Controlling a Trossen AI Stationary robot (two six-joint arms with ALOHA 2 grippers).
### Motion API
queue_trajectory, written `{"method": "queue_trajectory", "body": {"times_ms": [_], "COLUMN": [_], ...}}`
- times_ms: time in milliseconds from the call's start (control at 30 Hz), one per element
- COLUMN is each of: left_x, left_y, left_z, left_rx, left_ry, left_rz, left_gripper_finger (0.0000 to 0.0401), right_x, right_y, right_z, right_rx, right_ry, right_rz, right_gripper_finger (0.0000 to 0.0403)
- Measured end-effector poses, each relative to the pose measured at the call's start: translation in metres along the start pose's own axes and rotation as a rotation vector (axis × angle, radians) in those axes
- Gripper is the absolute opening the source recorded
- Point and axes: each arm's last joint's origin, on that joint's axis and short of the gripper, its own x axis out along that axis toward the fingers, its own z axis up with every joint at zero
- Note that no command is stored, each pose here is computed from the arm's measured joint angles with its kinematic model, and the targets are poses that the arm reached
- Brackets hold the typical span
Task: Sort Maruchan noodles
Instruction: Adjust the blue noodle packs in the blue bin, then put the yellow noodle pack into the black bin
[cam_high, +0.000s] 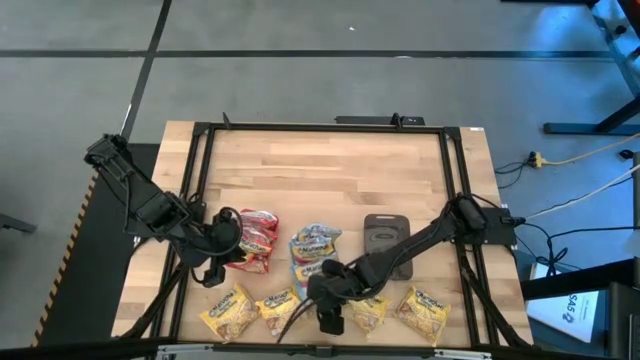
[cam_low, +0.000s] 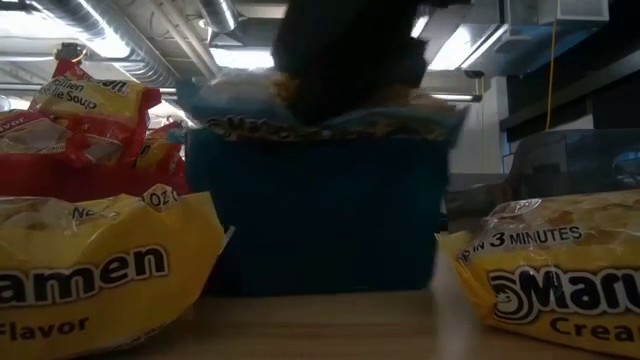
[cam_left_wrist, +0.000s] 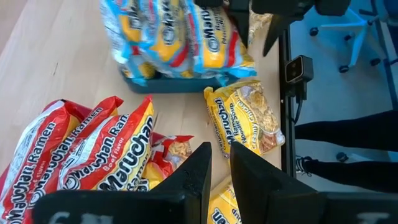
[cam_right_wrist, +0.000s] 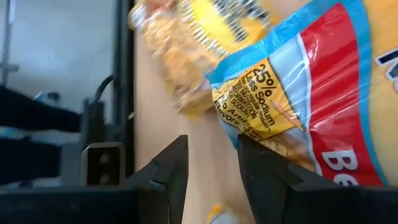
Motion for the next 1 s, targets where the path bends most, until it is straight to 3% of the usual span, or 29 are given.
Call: {"method": "queue_trajectory", "body": {"times_ms": [433,600,833,1000], "left_x": [0.0,0.0,0.0,0.0], "left_y": [0.0,0.0,0.005,0.004], "left_z": [0.0,0.0,-0.004,-0.004], "left_rx": [-0.021,-0.019,0.0,-0.006], "left_ry": [-0.001,0.001,0.02,0.054], "left_rz": [-0.001,0.002,0.066,0.026], "left_gripper_finger": [0.0053,0.0053,0.0053,0.0053], "right_x": [-0.002,-0.009,-0.067,-0.115], "right_y": [-0.031,-0.029,-0.006,0.009], "right_z": [0.024,0.027,0.054,0.07], "right_rx": [0.069,0.075,0.062,0.012], "right_ry": [-0.058,-0.01,-0.055,-0.007], "right_rz": [-0.078,0.023,0.126,0.177], "right_gripper_finger": [0.0138,0.0138,0.0138,0.0138]}}
